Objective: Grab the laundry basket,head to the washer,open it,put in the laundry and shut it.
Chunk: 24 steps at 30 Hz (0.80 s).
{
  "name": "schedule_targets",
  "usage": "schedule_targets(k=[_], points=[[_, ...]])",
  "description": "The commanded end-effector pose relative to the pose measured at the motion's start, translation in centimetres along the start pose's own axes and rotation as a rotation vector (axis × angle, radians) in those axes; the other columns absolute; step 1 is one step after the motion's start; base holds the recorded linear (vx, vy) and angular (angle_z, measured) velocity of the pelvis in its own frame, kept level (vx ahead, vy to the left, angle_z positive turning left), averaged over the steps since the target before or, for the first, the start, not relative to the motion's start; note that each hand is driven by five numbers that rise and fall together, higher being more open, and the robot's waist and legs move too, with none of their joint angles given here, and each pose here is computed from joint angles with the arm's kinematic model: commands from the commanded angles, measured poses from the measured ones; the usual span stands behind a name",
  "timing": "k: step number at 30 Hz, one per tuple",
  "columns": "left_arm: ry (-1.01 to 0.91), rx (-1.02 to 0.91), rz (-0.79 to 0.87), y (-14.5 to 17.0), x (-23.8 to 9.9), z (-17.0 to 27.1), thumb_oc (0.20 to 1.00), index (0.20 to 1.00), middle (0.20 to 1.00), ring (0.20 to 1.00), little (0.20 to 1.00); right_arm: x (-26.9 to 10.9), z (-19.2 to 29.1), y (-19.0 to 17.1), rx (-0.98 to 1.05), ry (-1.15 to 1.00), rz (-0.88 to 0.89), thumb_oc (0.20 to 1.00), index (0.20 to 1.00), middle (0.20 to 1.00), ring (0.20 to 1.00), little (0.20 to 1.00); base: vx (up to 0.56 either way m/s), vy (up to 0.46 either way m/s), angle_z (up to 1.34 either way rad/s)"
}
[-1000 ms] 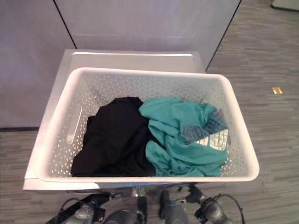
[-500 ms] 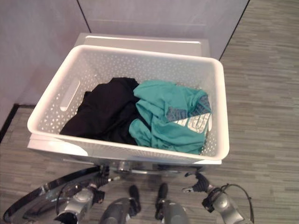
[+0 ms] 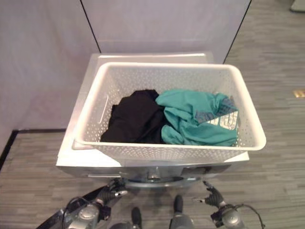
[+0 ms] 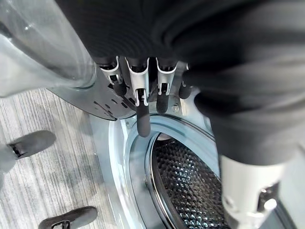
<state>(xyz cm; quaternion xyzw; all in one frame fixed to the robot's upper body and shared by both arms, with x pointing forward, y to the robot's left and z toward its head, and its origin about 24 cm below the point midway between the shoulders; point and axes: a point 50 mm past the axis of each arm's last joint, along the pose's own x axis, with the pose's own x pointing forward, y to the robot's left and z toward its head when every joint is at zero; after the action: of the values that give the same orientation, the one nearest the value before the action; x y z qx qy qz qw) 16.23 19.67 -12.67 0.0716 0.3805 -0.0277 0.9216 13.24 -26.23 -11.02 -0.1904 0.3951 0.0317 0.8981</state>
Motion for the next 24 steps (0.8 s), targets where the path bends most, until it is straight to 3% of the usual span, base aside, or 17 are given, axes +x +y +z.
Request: schedule_targets(k=[1,4,8,9,12,19,24], points=[[0.031,-0.026,0.114,3.2,-0.2,-0.4,1.0,1.0,1.0,1.0,1.0,-0.2,0.1,-3.7,0.114,-0.023,-0.15,1.0,1.0,1.0,1.0,1.0,0.01,-0.03,-0.05],[0.1,-0.034,0.144,3.9,-0.8,-2.1,1.0,1.0,1.0,1.0,1.0,-1.0,-1.3,-5.4,0.188,0.018,-0.237,1.0,1.0,1.0,1.0,1.0,0.01,-0.024,-0.06],[0.286,0.018,0.181,4.8,-2.8,-6.7,1.0,1.0,1.0,1.0,1.0,-4.8,-2.7,-11.8,0.247,-0.018,-0.472,1.0,1.0,1.0,1.0,1.0,0.02,-0.043,-0.02],[0.356,-0.004,0.188,4.9,-3.6,-8.2,1.0,1.0,1.0,1.0,1.0,-6.7,-2.0,-14.9,0.222,-0.064,-0.562,1.0,1.0,1.0,1.0,1.0,0.01,-0.022,0.04],[0.455,-0.024,0.191,4.7,-4.8,-10.2,1.0,1.0,1.0,1.0,1.0,-9.3,-1.7,-18.5,0.172,-0.092,-0.695,1.0,1.0,1.0,1.0,1.0,0.0,0.0,0.0],[0.472,-0.07,0.295,6.1,-5.9,-11.1,1.0,1.0,1.0,1.0,1.0,-17.0,6.0,-25.5,-0.063,-0.405,-1.087,1.0,1.0,1.0,1.0,1.0,0.01,-0.008,0.08],[0.291,-0.058,0.434,9.2,-5.0,-7.8,1.0,1.0,1.0,1.0,1.0,-21.2,13.2,-27.5,-0.285,-0.645,-1.239,1.0,1.0,1.0,1.0,1.0,0.0,-0.008,0.18]])
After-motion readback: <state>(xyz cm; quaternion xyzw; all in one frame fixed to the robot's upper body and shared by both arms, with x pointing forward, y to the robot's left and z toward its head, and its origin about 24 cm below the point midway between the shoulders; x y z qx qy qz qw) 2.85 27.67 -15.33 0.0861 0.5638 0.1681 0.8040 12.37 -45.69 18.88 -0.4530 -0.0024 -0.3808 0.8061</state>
